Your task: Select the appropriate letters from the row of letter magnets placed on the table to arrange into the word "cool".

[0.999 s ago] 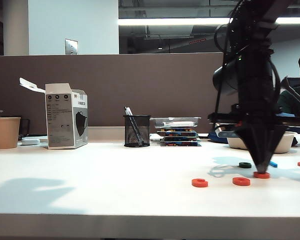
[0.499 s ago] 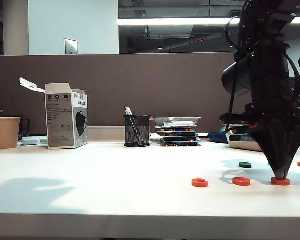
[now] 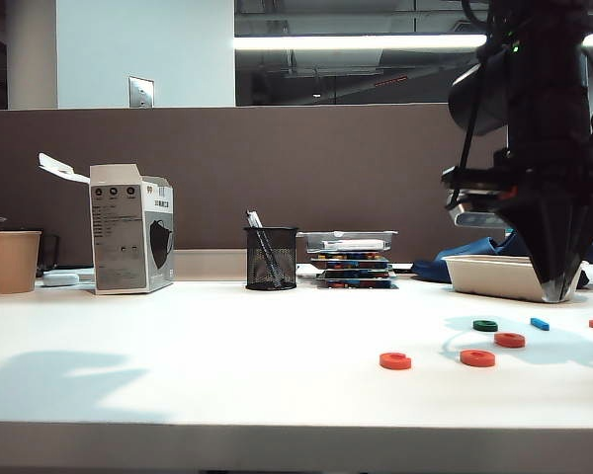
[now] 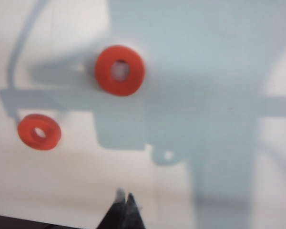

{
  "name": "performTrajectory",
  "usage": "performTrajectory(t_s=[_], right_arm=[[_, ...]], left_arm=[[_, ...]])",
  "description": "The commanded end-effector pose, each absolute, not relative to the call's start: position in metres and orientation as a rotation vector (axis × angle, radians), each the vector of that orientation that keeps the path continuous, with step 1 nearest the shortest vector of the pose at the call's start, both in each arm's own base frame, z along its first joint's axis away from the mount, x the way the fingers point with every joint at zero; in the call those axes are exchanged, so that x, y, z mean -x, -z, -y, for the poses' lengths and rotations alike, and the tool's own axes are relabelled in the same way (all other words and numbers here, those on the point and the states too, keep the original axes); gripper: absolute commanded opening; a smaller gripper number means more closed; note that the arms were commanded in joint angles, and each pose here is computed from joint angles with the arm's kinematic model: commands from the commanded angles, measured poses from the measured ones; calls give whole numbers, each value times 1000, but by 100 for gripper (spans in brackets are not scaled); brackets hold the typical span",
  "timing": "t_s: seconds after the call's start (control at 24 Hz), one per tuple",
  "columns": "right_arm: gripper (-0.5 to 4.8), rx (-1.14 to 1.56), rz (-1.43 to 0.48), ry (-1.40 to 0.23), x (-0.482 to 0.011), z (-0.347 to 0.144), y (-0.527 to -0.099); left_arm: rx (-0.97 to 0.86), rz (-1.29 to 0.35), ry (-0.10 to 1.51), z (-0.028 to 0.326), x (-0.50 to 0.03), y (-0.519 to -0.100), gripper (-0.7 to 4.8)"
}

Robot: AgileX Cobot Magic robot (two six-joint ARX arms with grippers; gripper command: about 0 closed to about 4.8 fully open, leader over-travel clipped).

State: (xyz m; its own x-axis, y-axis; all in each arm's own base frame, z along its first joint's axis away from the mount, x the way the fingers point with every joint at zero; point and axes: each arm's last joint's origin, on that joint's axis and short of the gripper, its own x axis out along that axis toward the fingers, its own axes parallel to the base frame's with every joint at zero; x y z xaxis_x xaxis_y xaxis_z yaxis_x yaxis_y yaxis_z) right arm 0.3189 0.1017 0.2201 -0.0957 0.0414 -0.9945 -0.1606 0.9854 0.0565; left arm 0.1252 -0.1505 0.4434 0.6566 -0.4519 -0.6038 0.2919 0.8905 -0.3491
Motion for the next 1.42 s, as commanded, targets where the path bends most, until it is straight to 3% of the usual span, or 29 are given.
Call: performTrajectory(t_s=[0.04, 0.29, 0.54, 1.42], right_arm=[[-9, 94, -1619, -175, -321, -102, -222], [-9, 16, -1388, -169, -346, -110, -220], [-9, 76, -1548, -114, -348, -109, -186], [-9, 67, -1525, -126, -352, -111, -182]], left_arm=[[234, -730, 432, 150, -125, -446, -4], [234, -730, 432, 150, -125, -446, -4], [234, -730, 432, 150, -125, -446, -4], [234, -730, 432, 150, -125, -446, -4]])
